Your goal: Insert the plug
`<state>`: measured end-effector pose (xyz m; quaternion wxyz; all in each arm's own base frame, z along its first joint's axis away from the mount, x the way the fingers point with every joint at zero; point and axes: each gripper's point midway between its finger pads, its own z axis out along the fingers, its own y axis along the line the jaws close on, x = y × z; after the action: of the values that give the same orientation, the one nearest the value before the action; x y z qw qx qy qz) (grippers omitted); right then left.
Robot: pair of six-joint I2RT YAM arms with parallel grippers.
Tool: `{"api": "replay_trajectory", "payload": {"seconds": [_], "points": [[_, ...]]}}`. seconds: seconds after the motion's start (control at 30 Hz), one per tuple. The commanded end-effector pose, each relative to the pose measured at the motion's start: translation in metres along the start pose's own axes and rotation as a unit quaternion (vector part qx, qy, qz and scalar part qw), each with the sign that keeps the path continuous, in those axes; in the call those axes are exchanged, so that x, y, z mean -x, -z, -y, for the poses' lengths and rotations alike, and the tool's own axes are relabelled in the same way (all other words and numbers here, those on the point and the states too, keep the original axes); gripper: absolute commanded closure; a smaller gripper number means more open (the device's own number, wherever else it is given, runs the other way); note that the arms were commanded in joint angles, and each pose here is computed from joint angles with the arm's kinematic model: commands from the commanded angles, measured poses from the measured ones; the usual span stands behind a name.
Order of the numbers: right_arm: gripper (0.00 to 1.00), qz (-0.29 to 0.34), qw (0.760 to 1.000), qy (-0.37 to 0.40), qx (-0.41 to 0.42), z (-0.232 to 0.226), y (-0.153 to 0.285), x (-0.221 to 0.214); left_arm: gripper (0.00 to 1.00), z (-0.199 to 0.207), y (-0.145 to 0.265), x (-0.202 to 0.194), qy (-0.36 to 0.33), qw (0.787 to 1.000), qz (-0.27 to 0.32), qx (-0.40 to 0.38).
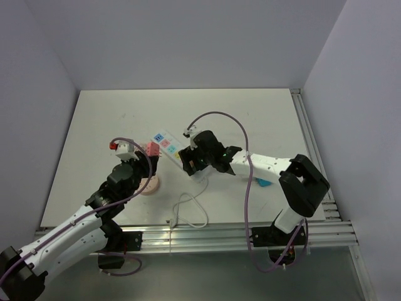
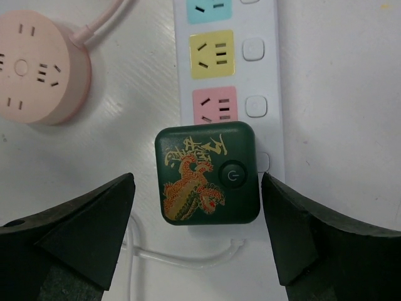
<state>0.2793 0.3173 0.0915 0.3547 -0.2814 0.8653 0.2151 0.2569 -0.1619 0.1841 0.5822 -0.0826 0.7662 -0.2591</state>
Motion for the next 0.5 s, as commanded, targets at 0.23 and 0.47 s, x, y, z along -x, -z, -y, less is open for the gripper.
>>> {"api": "replay_trajectory", "payload": {"seconds": [0.23, 0.47], "points": [[0.33, -0.017, 0.997, 0.028, -0.064, 0.009, -0.011, 0.009, 1.0, -0.007, 0.002, 0.01, 0.022, 1.0, 0.009, 0.014], [0.53, -0.031, 0.971, -0.043, -0.234, 0.057, 0.003, -0.001, 1.0, -0.009, 0.001, 0.007, 0.028, 1.0, 0.007, 0.011]]}}
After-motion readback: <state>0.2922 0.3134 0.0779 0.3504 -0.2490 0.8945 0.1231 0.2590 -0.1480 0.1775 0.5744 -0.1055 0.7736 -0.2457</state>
